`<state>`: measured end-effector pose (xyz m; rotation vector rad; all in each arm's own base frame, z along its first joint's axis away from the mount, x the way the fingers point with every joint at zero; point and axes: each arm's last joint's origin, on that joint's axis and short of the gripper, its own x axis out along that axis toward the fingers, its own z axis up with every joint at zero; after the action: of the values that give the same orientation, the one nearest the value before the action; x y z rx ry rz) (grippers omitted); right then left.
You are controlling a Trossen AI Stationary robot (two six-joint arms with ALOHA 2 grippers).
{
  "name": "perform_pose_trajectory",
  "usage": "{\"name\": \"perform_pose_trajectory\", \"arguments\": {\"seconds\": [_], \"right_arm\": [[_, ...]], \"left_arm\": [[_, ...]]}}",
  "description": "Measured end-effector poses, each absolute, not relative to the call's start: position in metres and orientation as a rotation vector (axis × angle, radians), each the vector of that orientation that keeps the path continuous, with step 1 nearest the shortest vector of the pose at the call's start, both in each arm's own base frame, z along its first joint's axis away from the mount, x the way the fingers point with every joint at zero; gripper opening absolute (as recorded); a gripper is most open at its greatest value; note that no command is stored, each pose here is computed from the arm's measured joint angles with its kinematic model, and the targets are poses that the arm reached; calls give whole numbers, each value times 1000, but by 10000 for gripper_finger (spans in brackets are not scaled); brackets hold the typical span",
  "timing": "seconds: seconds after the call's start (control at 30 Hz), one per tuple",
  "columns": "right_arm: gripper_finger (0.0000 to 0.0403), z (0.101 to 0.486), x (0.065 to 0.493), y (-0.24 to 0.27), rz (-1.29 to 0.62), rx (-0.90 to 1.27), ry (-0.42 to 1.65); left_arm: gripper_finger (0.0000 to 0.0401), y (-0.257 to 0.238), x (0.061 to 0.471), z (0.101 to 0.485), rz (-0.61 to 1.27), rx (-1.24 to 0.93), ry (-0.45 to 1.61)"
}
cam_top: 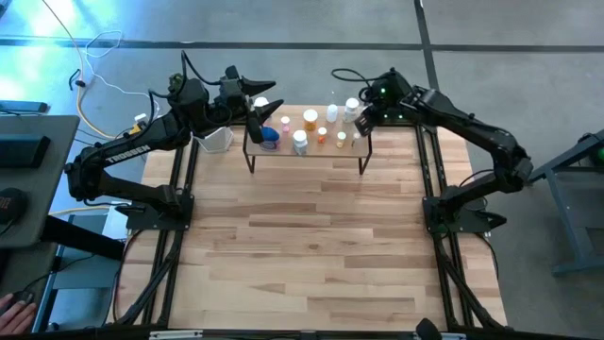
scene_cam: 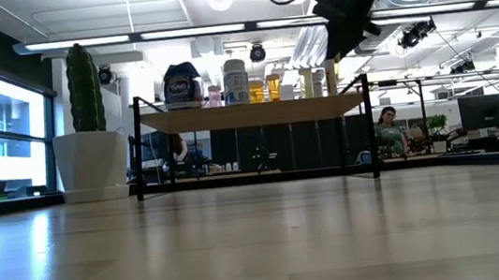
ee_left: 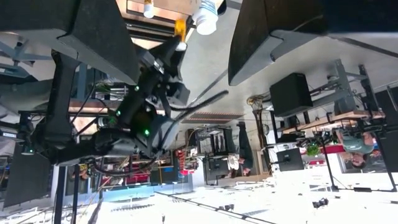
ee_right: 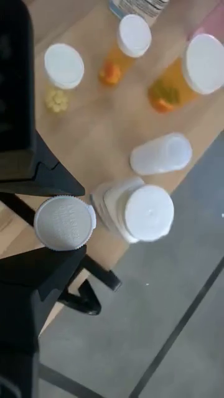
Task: Pick and place medicine bottles onto shelf by color
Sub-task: Put the orange small pill bottle on the shelf
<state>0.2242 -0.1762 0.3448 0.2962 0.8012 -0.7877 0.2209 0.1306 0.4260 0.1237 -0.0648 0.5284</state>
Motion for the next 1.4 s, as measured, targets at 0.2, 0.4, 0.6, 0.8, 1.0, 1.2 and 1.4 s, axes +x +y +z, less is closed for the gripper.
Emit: {"name": "perform_pose_trajectory", "arguments": {"seconds": [0.2, 0.4, 0.6, 0.8, 1.0, 1.2, 1.4], "right_arm": [[104, 335, 230, -175, -762, 319, 881], [104, 320, 246, -174, -734, 300, 955], [104, 317, 246, -176, -752, 308, 960], [104, 317, 244, -177, -754, 305, 976], [104, 315, 243, -175, -735, 321, 1005], [104, 314, 242, -174, -740, 334, 1015], [104, 314, 241, -174, -738, 332, 1023]], "left_arm": [[238, 131, 221, 426, 529, 123, -64], [238, 131, 221, 426, 528, 123, -63], [238, 131, 221, 426, 529, 122, -61], [238, 131, 221, 426, 529, 123, -61], [238, 131, 221, 425, 529, 123, -60], [238, 131, 221, 425, 529, 123, -60], [238, 131, 221, 425, 529, 138, -56]]}}
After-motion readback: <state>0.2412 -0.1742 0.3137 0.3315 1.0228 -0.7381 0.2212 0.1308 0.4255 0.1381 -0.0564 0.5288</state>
